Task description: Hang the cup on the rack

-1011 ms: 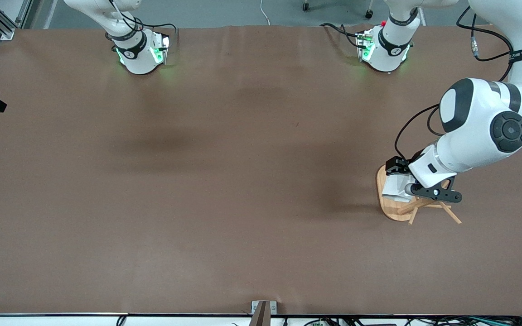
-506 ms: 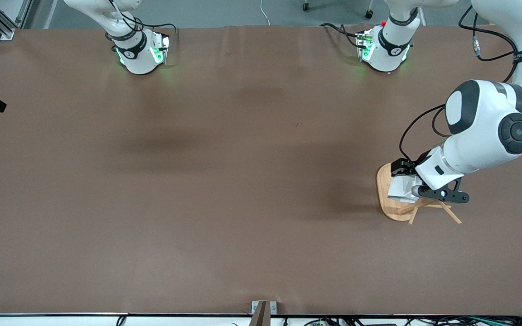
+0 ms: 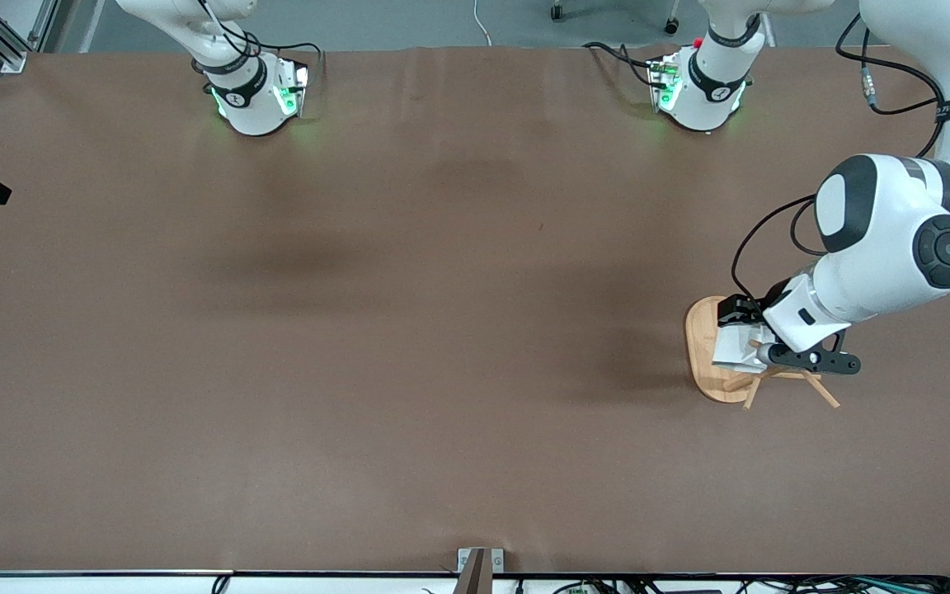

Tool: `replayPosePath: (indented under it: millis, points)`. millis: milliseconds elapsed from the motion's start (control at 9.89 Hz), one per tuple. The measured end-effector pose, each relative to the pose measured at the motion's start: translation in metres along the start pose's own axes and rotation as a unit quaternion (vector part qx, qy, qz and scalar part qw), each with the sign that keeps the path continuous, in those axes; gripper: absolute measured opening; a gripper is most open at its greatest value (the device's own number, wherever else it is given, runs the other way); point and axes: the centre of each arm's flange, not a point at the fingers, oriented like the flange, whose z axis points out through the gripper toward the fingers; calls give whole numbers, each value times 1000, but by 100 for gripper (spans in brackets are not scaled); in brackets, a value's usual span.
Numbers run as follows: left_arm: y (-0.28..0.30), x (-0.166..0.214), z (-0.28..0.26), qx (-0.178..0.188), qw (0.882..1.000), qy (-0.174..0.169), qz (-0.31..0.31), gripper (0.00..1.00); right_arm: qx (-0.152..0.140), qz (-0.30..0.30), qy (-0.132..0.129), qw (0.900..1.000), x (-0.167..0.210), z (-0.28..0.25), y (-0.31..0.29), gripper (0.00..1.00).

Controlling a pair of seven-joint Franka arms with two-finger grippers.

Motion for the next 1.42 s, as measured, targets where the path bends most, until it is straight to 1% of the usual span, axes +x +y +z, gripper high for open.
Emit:
replayPosePath:
  millis: [101, 202, 404, 708, 910, 1213, 1416]
  points:
    - [0, 0, 1, 0, 1000, 0, 0, 77, 0, 0, 0, 1000, 0, 0, 0, 100]
    - [0, 1, 1, 0, 1000, 1, 0, 79, 0, 0, 0, 1000, 0, 0, 0, 100]
    - [-2, 2, -9, 0, 1000, 12, -3, 100, 0, 0, 0, 1000, 0, 0, 0, 100]
    - [-18, -7, -64, 1, 998, 53, -25, 100, 0, 0, -1, 1000, 0, 1, 0, 100]
    - [-14, -25, -105, 0, 998, 62, -32, 100, 0, 0, -1, 1000, 1, 1, 0, 100]
    - [-22, -45, -161, 6, 998, 68, -7, 100, 0, 0, -1, 1000, 1, 1, 0, 100]
    - [-36, -55, -191, 11, 996, 92, -10, 100, 0, 0, -1, 1000, 1, 1, 0, 100]
